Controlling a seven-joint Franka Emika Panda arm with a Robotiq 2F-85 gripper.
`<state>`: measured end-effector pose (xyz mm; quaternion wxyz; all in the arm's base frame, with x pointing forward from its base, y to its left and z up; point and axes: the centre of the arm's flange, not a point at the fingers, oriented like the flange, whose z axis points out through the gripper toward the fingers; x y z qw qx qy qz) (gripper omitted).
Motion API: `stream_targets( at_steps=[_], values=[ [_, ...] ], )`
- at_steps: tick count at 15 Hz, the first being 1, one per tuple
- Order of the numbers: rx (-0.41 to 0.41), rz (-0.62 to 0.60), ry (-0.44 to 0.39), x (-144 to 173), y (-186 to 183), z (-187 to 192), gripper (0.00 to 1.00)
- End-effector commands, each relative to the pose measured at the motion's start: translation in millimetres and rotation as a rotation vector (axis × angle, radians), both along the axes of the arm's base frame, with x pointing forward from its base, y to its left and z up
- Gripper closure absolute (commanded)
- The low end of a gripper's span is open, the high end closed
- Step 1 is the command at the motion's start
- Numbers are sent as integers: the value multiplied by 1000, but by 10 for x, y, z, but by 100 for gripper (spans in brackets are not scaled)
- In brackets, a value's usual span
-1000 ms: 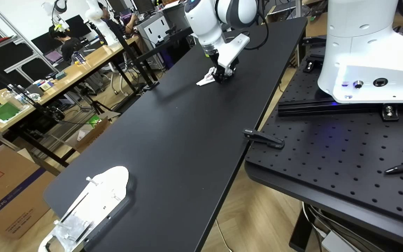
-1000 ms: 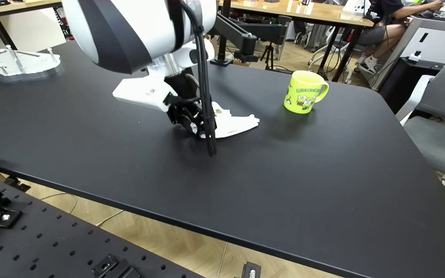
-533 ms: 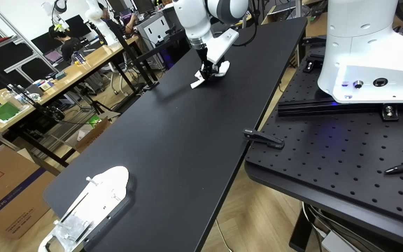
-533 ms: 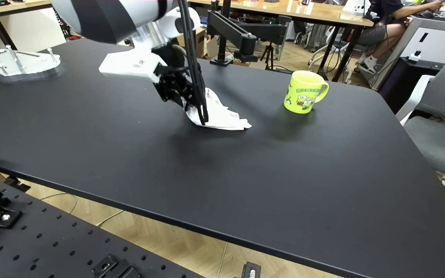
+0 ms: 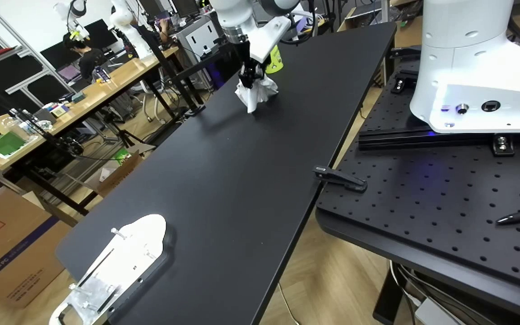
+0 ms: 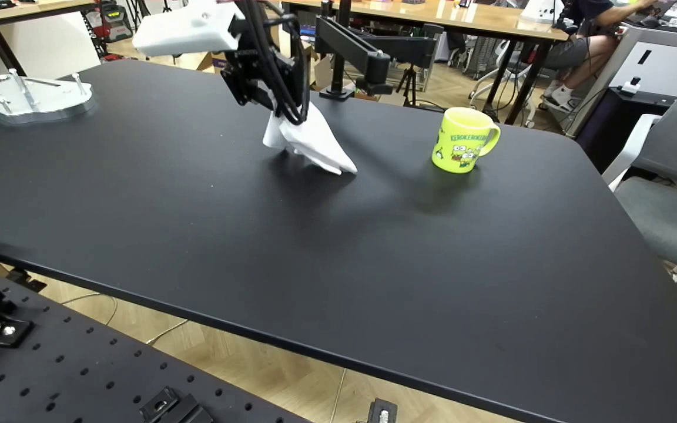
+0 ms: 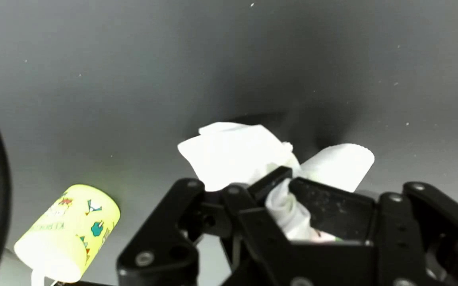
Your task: Get the white towel from the table and place it on the black stand
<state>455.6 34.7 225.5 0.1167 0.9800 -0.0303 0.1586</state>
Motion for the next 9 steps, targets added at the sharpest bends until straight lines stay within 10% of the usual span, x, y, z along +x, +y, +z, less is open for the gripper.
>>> stream_targets(
  at_steps=[1,9],
  values=[
    [-26,18,-10,129,-84,618,100],
    [18,-1,-36,428,-452,1677,100]
  ],
)
